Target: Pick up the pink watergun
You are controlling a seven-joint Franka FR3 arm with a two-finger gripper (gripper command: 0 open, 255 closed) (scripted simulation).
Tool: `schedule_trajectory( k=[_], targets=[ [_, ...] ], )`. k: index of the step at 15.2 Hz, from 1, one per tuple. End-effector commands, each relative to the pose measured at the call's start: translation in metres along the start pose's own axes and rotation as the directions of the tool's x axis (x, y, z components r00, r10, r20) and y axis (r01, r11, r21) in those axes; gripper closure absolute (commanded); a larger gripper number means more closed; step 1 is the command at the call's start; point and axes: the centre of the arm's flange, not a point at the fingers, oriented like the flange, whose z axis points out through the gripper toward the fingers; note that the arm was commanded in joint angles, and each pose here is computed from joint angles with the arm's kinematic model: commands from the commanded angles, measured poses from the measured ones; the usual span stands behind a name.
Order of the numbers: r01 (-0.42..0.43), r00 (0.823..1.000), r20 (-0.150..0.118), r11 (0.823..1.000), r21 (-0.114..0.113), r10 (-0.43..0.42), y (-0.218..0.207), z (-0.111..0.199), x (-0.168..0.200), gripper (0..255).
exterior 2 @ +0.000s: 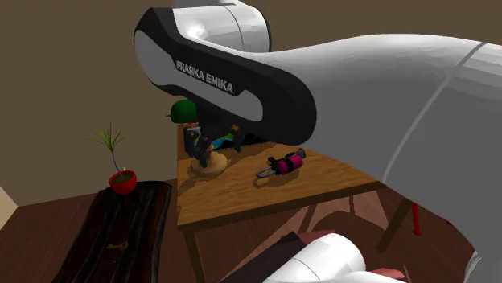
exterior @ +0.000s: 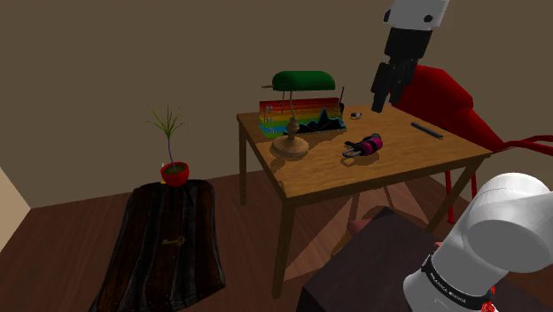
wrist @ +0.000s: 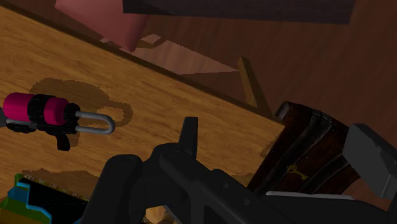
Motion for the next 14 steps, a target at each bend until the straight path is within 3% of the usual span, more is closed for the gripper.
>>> schedule_trajectory(
  k=[1, 14],
  targets=[
    [0.000, 1.000, 0.000, 1.000, 0.000, 0.000, 0.000, 0.000, 0.000, 0],
    [0.017, 0.998, 0.052, 0.999, 0.027, -0.019, 0.130, 0.089, 0.084, 0]
  ],
)
